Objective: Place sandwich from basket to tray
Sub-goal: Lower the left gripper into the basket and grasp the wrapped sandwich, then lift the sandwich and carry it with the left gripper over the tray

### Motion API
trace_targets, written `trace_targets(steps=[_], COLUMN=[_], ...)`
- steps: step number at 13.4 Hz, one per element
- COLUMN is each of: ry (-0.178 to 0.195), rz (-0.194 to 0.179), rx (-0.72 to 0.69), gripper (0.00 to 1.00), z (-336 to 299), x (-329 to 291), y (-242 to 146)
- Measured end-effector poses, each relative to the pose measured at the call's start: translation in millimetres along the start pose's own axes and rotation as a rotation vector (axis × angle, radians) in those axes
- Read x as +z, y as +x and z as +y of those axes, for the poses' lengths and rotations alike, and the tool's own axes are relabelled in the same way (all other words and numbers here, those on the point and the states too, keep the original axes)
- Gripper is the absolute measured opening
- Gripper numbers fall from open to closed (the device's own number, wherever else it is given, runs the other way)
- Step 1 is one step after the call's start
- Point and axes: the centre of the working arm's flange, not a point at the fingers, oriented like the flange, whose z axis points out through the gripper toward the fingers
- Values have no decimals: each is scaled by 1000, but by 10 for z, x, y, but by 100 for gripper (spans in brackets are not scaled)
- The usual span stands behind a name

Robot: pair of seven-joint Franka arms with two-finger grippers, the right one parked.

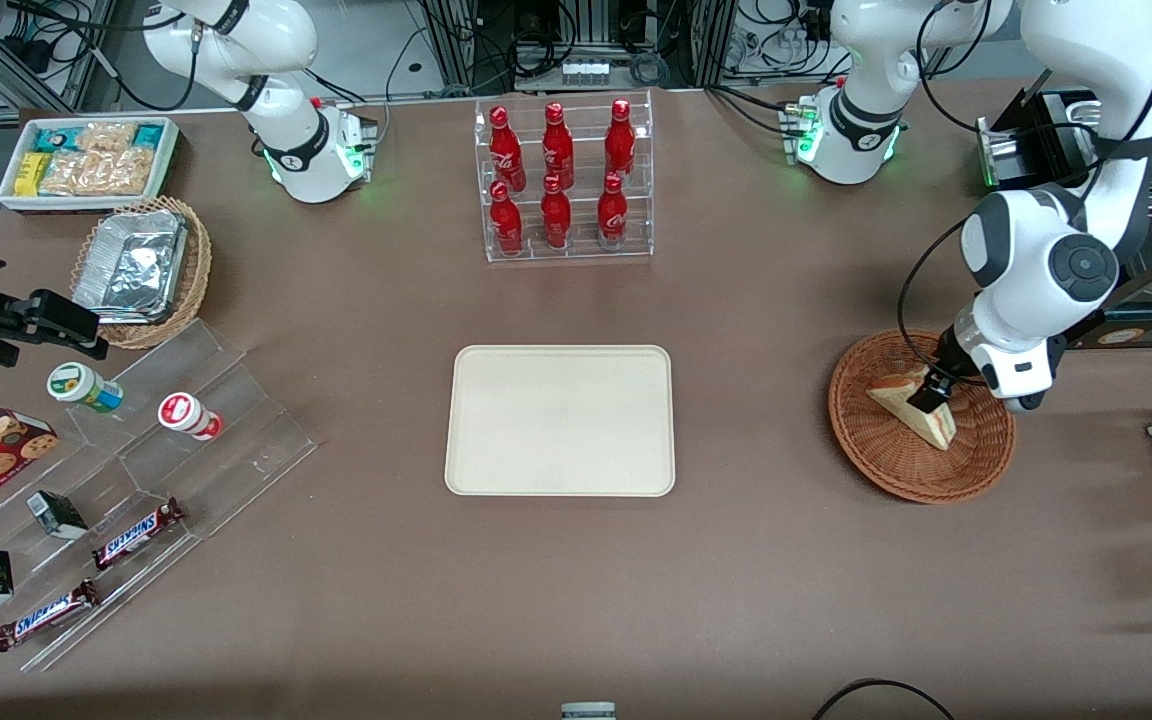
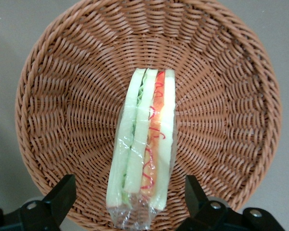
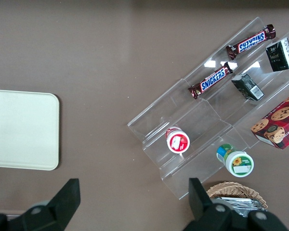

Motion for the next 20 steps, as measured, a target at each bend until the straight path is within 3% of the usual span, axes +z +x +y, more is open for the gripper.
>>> trace_targets(steps=[5, 6, 10, 12, 14, 17, 20], ry=[-2, -6, -22, -26, 16, 132, 137], rz=[-1, 1, 12, 17, 17, 50, 76], rx=[6, 6, 11, 35, 102, 259, 399], gripper=[100, 94, 47, 33, 28, 24, 22], z=[30, 35, 93, 205, 384, 662, 987], x=[167, 170, 100, -93, -535, -1361, -1667], y=[-17, -15, -5, -55, -251, -821, -1530])
